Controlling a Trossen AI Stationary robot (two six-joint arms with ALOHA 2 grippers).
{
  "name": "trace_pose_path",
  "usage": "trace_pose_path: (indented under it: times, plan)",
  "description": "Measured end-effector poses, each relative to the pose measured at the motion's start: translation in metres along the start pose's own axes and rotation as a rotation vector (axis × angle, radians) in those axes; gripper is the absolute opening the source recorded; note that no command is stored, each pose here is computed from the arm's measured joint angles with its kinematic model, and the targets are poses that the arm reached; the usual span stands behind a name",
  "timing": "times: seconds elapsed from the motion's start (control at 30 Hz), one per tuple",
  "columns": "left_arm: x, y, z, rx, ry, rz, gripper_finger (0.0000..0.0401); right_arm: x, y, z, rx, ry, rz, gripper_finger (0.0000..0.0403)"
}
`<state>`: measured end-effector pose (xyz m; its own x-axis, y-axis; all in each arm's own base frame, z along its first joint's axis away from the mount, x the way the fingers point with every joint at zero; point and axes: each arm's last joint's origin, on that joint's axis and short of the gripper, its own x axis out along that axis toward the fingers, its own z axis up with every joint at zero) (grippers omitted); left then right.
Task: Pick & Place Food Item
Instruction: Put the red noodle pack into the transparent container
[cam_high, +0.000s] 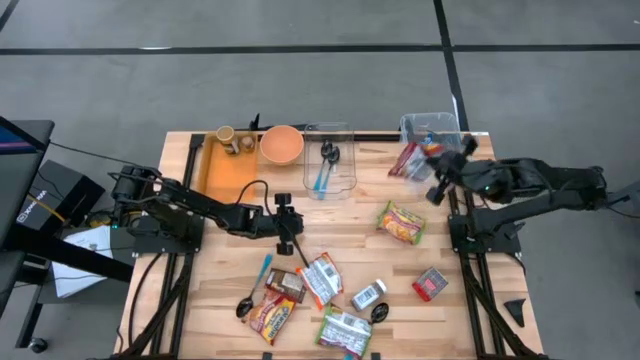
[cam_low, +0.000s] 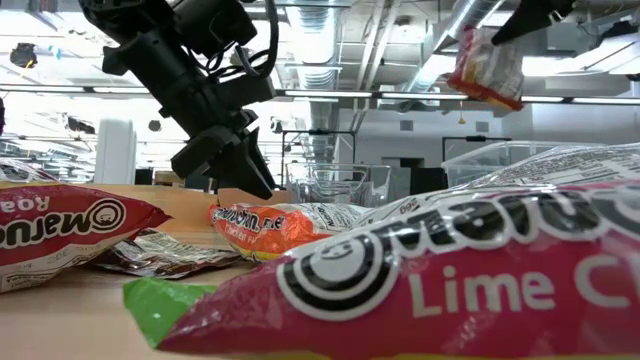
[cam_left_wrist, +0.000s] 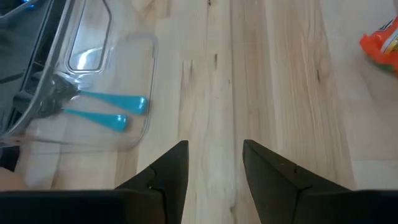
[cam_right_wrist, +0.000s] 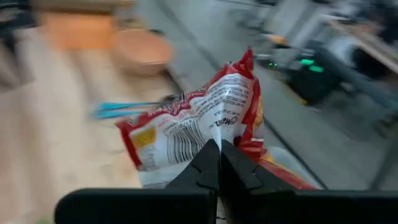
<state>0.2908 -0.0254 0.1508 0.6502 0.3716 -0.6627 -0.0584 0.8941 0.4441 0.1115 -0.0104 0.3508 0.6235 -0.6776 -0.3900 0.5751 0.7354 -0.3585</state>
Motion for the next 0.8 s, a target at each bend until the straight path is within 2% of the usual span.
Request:
trace_pose_path:
  times: [0.23, 0.37, 0.53, 0.8]
  plan:
    - [0.0, 0.0, 0.0, 0.0, 0.0, 0.0, 0.0144, 0.005, -0.02, -0.004, 0.056, 0.043, -0.239, 0.0]
    - [0.0, 0.0, 0.0, -0.006, 0.0, 0.0, 0.0144, 0.012, -0.027, -0.008, 0.053, 0.119, -0.324, 0.0]
    - [0.0, 0.0, -0.001, -0.017, 0.0, -0.001, 0.0144, 0.02, -0.032, -0.01, 0.058, 0.186, -0.397, 0.0]
    - [0.002, -0.003, -0.014, -0.024, 0.024, -0.004, 0.0144, 0.023, -0.037, -0.012, 0.061, 0.221, -0.431, 0.0]
